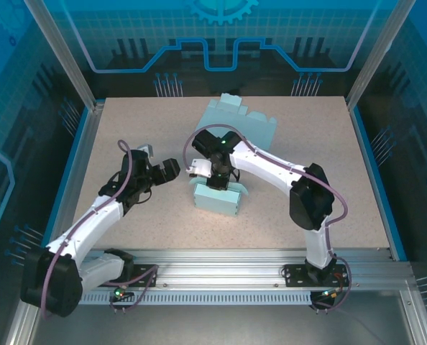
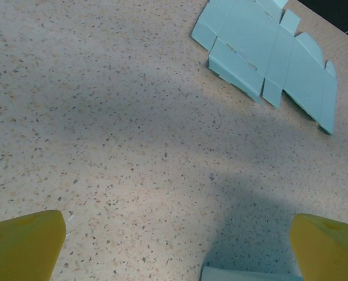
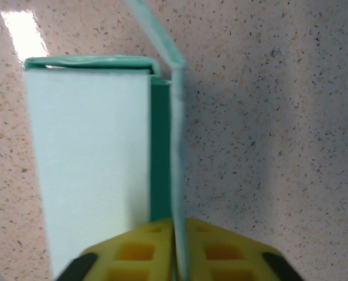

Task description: Fold the paper box

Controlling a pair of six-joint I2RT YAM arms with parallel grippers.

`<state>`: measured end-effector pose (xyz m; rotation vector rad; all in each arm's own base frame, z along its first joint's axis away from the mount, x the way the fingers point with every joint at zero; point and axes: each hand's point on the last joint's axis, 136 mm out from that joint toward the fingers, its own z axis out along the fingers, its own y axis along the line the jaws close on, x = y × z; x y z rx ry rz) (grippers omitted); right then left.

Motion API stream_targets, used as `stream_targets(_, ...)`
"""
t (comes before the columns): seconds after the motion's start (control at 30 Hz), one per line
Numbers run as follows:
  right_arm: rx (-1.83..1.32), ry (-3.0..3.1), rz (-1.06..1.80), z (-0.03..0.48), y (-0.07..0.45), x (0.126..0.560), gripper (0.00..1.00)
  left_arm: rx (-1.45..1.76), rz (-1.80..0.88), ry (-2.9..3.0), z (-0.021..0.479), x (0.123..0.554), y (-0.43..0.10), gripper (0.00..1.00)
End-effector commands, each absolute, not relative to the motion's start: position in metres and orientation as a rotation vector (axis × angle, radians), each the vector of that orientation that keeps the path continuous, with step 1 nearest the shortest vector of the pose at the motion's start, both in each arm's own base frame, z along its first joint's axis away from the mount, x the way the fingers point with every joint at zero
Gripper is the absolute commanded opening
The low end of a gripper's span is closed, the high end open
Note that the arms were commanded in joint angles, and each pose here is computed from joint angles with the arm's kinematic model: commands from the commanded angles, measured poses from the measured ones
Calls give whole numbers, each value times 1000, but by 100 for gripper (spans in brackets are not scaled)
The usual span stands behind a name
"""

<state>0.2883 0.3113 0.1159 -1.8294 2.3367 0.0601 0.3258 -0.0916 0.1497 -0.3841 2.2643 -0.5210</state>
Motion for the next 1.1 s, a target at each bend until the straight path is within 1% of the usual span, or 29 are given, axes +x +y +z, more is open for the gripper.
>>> stream_targets(0.0, -1888, 2372, 89, 107, 309, 280, 21, -308, -551, 2219, 164, 335, -97, 99)
stream_targets(0.2, -1844, 2334, 110, 120, 314, 279, 30, -150, -565, 2197, 172, 336, -108, 98)
stream_targets(0.27, -1829, 2328, 114, 123, 315, 279, 34, -102, -576, 2183, 176, 335, -111, 94)
stream_targets(0.47, -1792, 2281, 153, 141, 319, 276, 39, 57, -583, 2175, 181, 331, -122, 86)
stream_targets(0.57, -1771, 2257, 169, 150, 320, 274, 43, 141, -596, 2160, 186, 329, -128, 83)
stream_targets(0.63, -1758, 2240, 186, 156, 322, 273, 44, 206, -614, 2142, 191, 326, -133, 82)
stream_targets(0.8, -1712, 2207, 218, 171, 323, 269, 46, 523, -767, 2063, 205, 303, -166, 80)
stream_targets(0.97, -1542, 2198, 255, 197, 316, 268, 46, 705, -759, 2064, 202, 289, -171, 80)
stream_targets(1.03, -1433, 2210, 247, 207, 308, 269, 48, 752, -753, 2096, 200, 284, -172, 77)
stream_targets(1.07, -1371, 2223, 237, 211, 301, 269, 48, 767, -753, 2126, 197, 282, -171, 71)
